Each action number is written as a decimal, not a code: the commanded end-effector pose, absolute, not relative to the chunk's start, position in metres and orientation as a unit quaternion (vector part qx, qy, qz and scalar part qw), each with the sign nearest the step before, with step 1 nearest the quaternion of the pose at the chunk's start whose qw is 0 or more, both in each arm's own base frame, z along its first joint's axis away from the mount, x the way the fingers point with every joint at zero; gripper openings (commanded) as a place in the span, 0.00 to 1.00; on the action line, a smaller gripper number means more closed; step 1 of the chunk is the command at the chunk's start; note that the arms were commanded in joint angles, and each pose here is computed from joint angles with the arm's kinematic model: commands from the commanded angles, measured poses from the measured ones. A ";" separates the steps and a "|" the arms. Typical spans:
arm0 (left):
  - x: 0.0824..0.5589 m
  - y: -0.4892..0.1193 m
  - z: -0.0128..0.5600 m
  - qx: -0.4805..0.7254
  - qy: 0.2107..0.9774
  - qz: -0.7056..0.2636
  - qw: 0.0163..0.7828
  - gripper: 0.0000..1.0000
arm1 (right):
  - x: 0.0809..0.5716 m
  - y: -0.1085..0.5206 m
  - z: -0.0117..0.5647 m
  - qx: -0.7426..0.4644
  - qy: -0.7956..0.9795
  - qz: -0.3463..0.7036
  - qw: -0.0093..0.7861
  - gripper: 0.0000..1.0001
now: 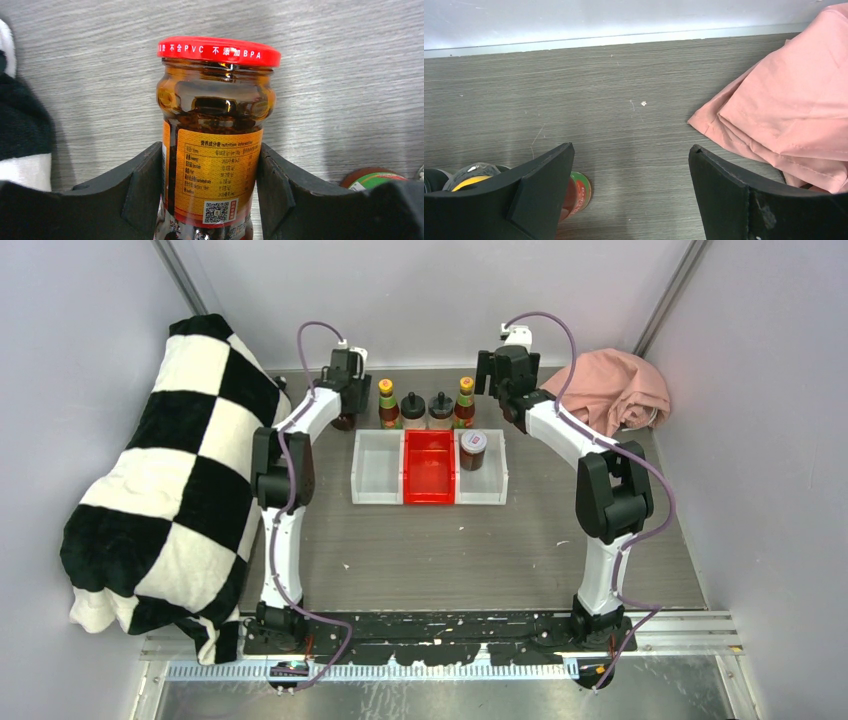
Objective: Organize the condiment bottles
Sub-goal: Pick up the bottle from the center of the board, then place the bottle in the storage box.
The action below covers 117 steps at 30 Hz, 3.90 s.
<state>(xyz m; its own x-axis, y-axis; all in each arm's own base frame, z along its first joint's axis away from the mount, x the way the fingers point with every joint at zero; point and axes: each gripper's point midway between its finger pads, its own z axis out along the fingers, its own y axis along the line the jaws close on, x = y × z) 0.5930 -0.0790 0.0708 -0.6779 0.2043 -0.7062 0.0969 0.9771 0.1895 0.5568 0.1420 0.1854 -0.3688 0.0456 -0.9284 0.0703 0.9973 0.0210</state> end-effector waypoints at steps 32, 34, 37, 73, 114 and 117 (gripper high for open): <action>0.591 -0.084 0.265 -0.020 0.782 0.065 0.619 0.00 | 0.525 0.162 0.280 0.028 0.777 0.035 0.628 0.91; 0.587 -0.082 0.265 -0.027 0.780 0.063 0.622 0.00 | 0.521 0.164 0.278 0.023 0.782 0.033 0.622 0.90; 0.585 -0.082 0.268 -0.044 0.768 0.051 0.637 0.00 | 0.517 0.167 0.282 0.021 0.781 0.036 0.624 0.91; 0.540 -0.076 0.258 -0.173 0.630 0.018 0.757 0.00 | 0.501 0.180 0.287 0.005 0.777 0.039 0.628 0.91; 0.420 -0.175 0.360 -0.071 0.546 -0.048 0.834 0.00 | 0.460 0.155 0.308 0.048 0.761 0.012 0.647 0.91; 0.403 -0.193 0.362 -0.057 0.544 -0.057 0.835 0.00 | 0.460 0.147 0.308 0.066 0.756 0.015 0.651 0.91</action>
<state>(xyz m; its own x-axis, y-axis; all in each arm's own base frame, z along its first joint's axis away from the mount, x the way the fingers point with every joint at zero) 0.4381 -0.1943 0.2717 0.1672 -0.0148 -0.9858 0.0160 0.9998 -0.0123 0.4658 0.1633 0.2750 -0.2372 0.0399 -0.9706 0.0246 0.9991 0.0350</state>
